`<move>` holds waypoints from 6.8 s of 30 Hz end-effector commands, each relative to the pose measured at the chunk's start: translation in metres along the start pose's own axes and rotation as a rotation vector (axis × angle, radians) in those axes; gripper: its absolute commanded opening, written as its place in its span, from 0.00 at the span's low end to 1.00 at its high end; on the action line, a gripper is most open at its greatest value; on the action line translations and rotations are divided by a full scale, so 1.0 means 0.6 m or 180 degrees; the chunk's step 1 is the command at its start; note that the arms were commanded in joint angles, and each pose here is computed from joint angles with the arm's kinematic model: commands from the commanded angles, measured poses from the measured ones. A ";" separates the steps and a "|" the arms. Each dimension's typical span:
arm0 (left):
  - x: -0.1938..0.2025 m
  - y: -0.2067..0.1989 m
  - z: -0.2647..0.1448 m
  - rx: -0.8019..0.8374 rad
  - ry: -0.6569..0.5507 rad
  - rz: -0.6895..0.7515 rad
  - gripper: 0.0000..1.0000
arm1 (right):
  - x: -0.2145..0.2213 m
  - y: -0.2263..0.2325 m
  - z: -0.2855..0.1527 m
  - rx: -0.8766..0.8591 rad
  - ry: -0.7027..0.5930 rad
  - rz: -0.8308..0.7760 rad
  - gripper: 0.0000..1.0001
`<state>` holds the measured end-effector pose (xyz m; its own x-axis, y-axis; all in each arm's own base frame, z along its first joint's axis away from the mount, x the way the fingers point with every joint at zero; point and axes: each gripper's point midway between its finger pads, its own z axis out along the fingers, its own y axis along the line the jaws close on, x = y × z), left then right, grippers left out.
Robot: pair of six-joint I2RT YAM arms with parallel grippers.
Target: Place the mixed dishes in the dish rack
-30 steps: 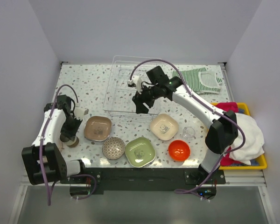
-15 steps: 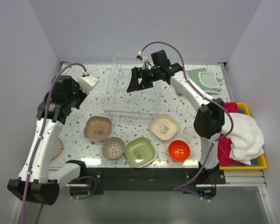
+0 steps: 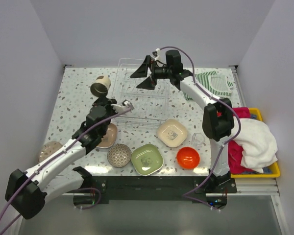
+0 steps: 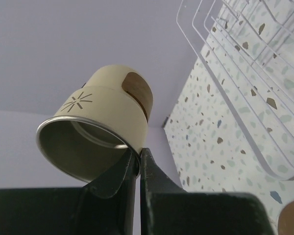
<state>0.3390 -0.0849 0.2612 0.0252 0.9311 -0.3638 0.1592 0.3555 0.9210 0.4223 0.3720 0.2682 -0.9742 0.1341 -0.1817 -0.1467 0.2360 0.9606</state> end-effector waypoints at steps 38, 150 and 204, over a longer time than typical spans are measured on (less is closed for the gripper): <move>-0.157 -0.097 -0.004 -0.0456 -0.1066 0.1479 0.00 | 0.051 0.017 0.062 -0.0028 0.0210 0.0702 0.89; -0.051 -0.231 -0.079 0.1008 -0.0275 0.0048 0.84 | -0.397 -0.092 0.003 0.1380 -0.2681 -0.3916 0.22; -0.043 -0.264 -0.084 0.1194 -0.0246 -0.0039 0.85 | -0.361 -0.201 0.033 0.1677 -0.2968 -0.4127 0.13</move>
<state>0.2593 -0.1547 0.1215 0.0974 0.9342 -0.3431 0.5261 0.2443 0.8146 0.6540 0.3369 0.1823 0.1740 0.0152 -0.9846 -0.4751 0.8771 -0.0704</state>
